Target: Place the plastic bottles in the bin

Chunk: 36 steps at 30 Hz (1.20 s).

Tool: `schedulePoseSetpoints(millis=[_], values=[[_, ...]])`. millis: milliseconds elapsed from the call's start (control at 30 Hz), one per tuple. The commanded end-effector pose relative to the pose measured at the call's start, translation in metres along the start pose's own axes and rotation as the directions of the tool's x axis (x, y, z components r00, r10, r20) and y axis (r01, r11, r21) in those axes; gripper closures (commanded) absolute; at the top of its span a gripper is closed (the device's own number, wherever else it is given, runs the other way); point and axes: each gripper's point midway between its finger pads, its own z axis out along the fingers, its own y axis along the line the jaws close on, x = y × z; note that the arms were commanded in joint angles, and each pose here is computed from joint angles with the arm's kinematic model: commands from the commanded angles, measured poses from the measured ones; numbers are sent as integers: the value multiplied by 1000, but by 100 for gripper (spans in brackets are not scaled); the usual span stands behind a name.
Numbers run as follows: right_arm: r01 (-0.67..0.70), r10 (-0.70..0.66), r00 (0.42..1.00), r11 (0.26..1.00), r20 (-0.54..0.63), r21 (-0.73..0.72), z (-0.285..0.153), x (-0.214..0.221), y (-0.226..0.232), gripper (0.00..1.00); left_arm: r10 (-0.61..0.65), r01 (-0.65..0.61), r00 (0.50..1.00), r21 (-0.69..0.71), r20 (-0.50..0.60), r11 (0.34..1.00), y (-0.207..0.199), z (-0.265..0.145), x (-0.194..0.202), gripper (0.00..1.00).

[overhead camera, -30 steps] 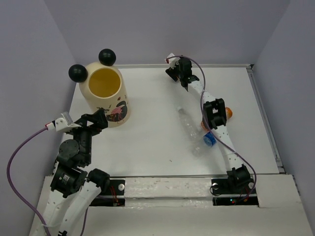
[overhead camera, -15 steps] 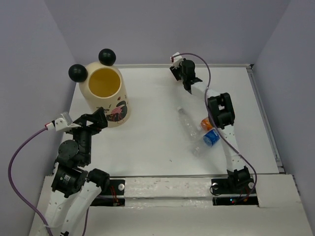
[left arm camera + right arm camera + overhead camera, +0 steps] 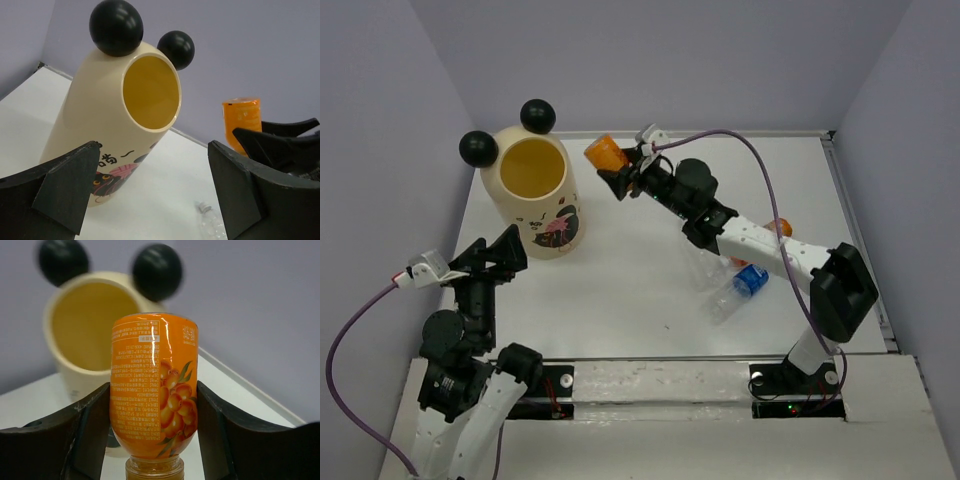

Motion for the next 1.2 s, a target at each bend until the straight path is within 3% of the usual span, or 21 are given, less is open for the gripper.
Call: schedulePoseSetpoints(millis=[0,100,133,200,233,333,400,433,500,867,1033,1167], values=[[-62,107,960,982,260,-177,-13,-92,72,71,-44,47,995,-37,85,998,10,-9,-21,1],[-28,109,947,965,302,-262,-5,-105,119,71,-56,61,992,-47,110,997,14,-13,-26,1],[-23,113,933,966,343,-256,1,-123,122,71,-57,62,992,-49,109,997,14,-13,-26,1],[-26,119,932,964,342,-265,18,-111,132,71,-55,61,993,-49,106,997,13,-12,-25,1],[-31,139,903,965,407,-261,21,-129,131,70,-57,63,993,-48,107,997,13,-13,-25,1],[-33,146,894,964,423,-263,44,-115,136,71,-60,64,993,-40,106,997,12,-13,-25,1],[-17,151,872,960,465,-279,55,-131,140,71,-60,63,993,-31,101,998,10,-11,-24,1],[-15,151,887,954,436,-299,67,-112,148,71,-60,62,994,-23,97,998,8,-10,-22,1],[-8,157,870,953,468,-304,74,-125,153,71,-53,56,994,-23,94,998,8,-9,-21,1],[-8,128,882,966,454,-257,108,-80,155,69,-57,57,995,7,84,998,2,-9,-20,1],[-12,106,890,978,443,-210,117,-61,149,64,-59,58,995,11,80,998,1,-8,-19,1],[-15,91,901,984,425,-179,121,-44,145,48,-56,55,995,11,77,998,1,-8,-18,1]])
